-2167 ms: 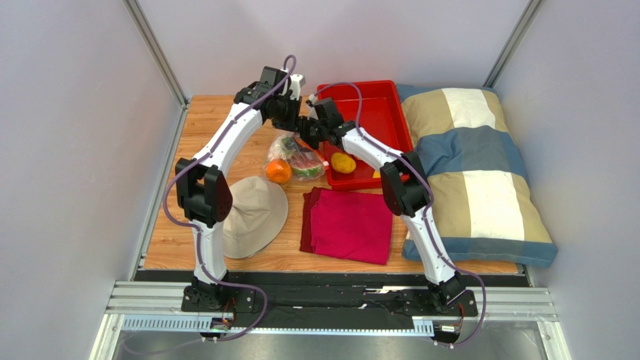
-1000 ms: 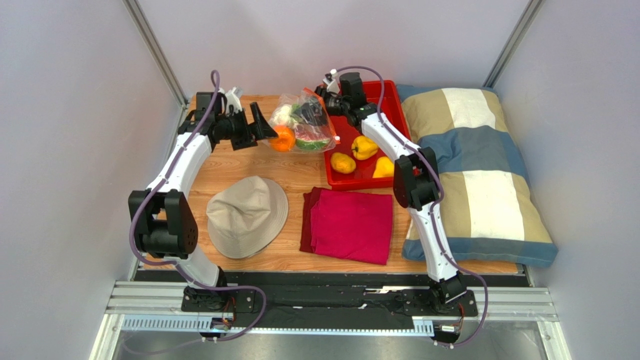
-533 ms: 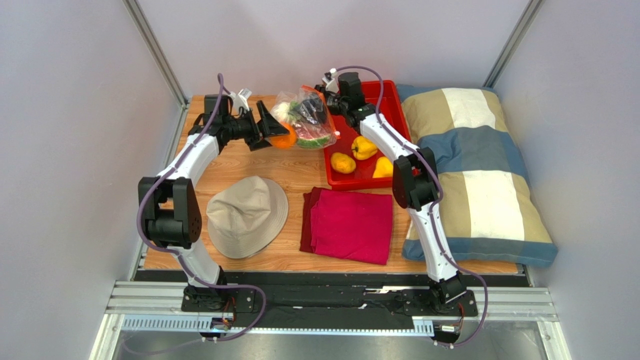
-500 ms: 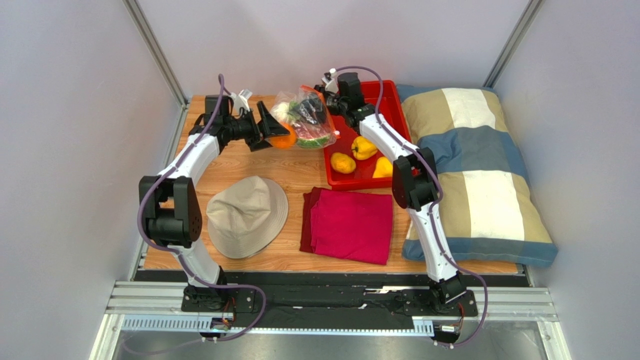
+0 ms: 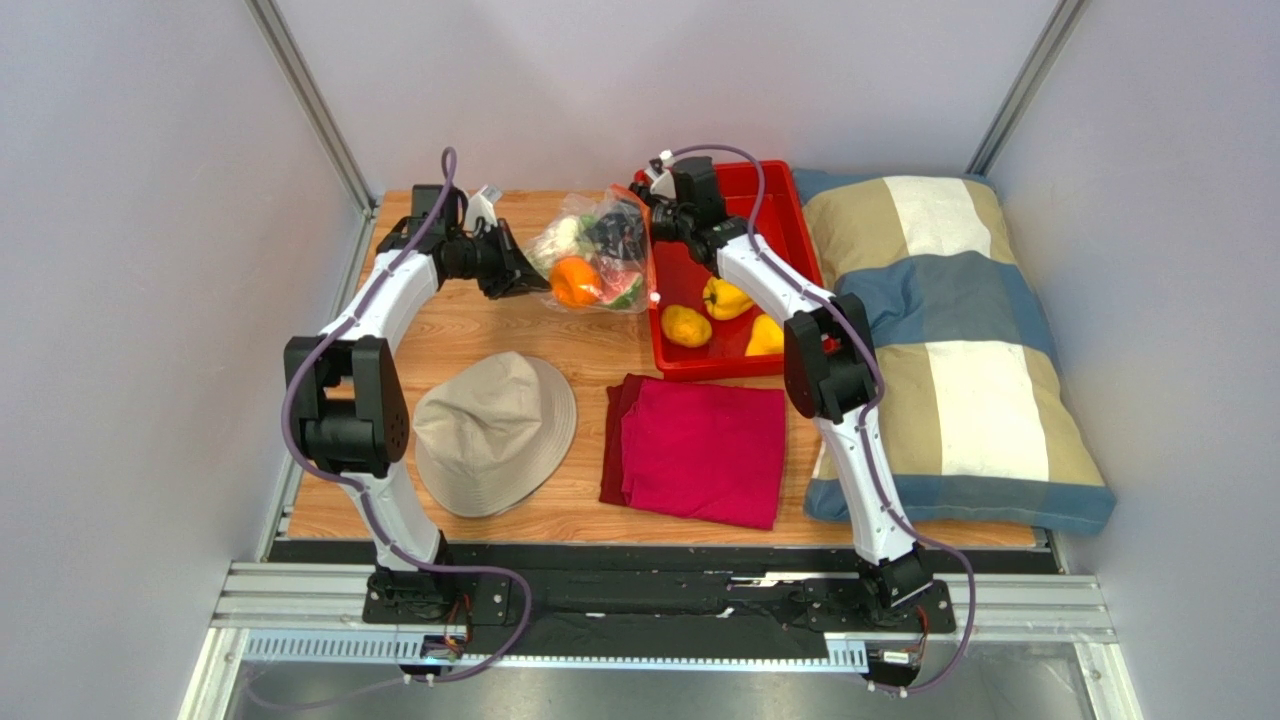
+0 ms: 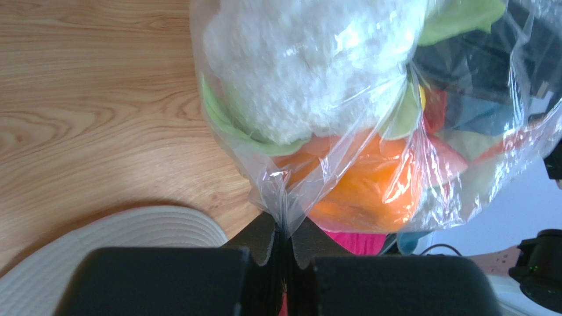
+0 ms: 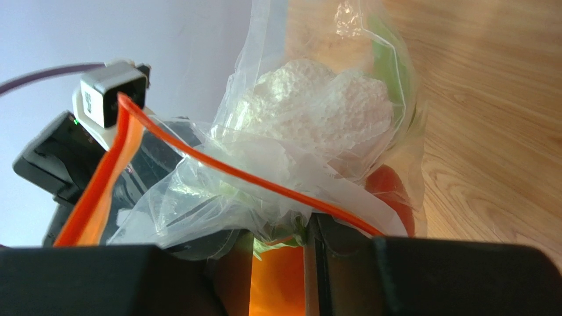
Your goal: Open the zip-top bag and remove the fake food
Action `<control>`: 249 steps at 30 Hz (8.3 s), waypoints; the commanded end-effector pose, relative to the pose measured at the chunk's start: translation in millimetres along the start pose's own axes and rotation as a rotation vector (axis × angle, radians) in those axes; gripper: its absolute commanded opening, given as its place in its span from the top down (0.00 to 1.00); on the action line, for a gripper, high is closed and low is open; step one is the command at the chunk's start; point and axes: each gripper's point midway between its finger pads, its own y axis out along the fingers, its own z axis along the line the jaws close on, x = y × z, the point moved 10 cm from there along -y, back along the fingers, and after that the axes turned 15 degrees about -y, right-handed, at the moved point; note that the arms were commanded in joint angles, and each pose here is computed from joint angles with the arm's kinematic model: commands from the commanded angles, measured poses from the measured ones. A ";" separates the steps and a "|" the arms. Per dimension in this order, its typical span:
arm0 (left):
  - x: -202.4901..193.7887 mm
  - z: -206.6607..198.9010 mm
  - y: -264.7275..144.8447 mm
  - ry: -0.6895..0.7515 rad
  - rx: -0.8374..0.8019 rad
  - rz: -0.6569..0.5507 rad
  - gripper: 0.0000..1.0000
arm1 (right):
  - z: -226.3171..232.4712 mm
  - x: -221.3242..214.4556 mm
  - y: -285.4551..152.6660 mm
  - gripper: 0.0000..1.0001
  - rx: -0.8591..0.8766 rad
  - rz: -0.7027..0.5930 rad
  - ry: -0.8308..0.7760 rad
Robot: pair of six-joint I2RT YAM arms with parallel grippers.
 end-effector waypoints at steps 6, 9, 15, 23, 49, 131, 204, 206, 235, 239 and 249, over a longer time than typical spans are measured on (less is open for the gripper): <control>30.0 23.1 -14.4 0.044 0.131 -0.099 1.00 | 40.9 6.4 -29.7 1.00 0.076 0.054 -0.166; 36.7 36.4 -14.4 0.034 0.250 -0.113 1.00 | 36.8 7.3 -34.6 1.00 0.046 0.075 -0.175; 51.8 57.8 -8.8 -0.012 0.321 -0.145 1.00 | 29.4 3.7 -38.5 1.00 0.030 0.091 -0.156; 55.4 50.7 -1.9 -0.022 0.246 -0.101 1.00 | 1.8 1.1 -16.2 0.95 -0.029 0.079 -0.111; 39.8 48.1 -6.6 -0.029 0.248 -0.096 1.00 | -7.4 -44.4 -37.5 0.26 -0.221 0.263 -0.093; -22.4 -95.0 32.6 0.498 0.457 -0.174 1.00 | 34.3 -12.8 -173.3 1.00 -0.352 0.145 -0.303; -32.2 -123.0 43.4 0.349 0.214 -0.089 1.00 | -42.7 -97.8 35.1 0.13 0.057 0.221 -0.541; -34.4 -124.3 45.8 0.346 0.207 -0.082 1.00 | -50.5 -100.5 36.9 0.13 0.030 0.178 -0.536; -9.7 -44.9 -28.8 0.208 0.483 -0.203 0.97 | -20.1 -83.8 30.0 0.50 0.125 0.061 -0.382; -4.6 -12.4 1.9 0.207 0.601 -0.031 1.00 | -18.7 -84.2 31.8 0.43 0.137 0.065 -0.383; -11.5 14.1 22.7 0.218 0.653 0.127 1.00 | -18.7 -99.8 38.4 0.24 0.141 0.104 -0.390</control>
